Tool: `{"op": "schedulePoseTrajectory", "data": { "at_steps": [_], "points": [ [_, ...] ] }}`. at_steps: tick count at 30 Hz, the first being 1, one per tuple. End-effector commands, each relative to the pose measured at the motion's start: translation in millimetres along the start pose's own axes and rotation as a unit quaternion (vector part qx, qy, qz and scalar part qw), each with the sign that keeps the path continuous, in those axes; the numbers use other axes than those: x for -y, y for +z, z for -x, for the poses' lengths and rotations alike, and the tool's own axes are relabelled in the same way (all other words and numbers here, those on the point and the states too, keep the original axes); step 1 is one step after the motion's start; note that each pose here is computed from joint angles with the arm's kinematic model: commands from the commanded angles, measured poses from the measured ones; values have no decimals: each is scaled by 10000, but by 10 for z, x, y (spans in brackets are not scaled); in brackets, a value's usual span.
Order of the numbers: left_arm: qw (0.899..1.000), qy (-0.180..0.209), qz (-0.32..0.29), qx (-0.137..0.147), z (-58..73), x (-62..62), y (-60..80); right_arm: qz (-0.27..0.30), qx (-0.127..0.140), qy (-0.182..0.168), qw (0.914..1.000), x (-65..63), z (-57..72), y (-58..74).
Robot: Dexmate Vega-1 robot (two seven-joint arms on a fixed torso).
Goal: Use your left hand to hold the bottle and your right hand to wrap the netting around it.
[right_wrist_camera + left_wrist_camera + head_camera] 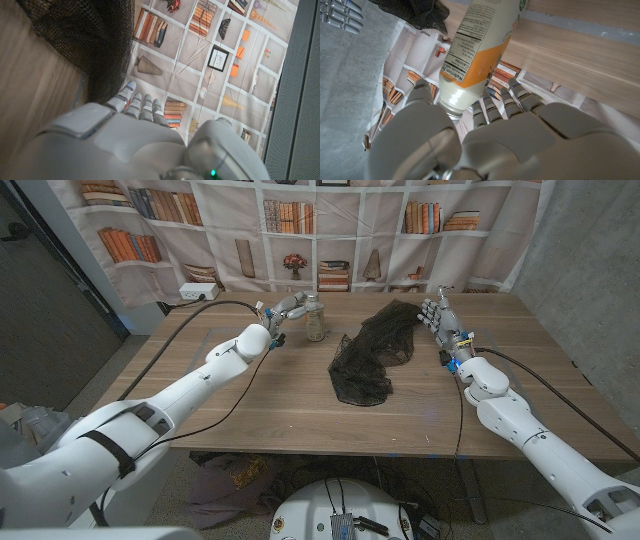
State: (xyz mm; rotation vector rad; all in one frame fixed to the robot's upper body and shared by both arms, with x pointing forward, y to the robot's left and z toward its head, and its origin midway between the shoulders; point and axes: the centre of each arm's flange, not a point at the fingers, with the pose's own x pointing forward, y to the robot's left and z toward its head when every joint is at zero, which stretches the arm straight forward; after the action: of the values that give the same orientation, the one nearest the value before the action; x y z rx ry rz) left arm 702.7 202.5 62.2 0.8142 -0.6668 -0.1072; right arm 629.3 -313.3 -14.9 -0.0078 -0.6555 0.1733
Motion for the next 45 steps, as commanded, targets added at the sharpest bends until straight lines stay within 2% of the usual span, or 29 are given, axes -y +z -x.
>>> {"op": "schedulePoseTrajectory", "data": {
  "at_steps": [1,20,27,34,45],
  "points": [
    [9999,-107,68,4,-92,57,-11,-4,-24,-84,10000,51,52,0],
    [9999,-80,-32,144,-223,100,65,-7,-16,-85,10000,71,41,-10],
    [9997,148,20,196,-234,114,93,-6,-21,-112,9999,89,50,-11],
    [9977,640,222,71,-202,143,109,11,-14,-132,9999,112,55,-2],
    [9941,970,408,-246,-146,204,82,20,9,-150,9999,132,47,19]
  ]
}}
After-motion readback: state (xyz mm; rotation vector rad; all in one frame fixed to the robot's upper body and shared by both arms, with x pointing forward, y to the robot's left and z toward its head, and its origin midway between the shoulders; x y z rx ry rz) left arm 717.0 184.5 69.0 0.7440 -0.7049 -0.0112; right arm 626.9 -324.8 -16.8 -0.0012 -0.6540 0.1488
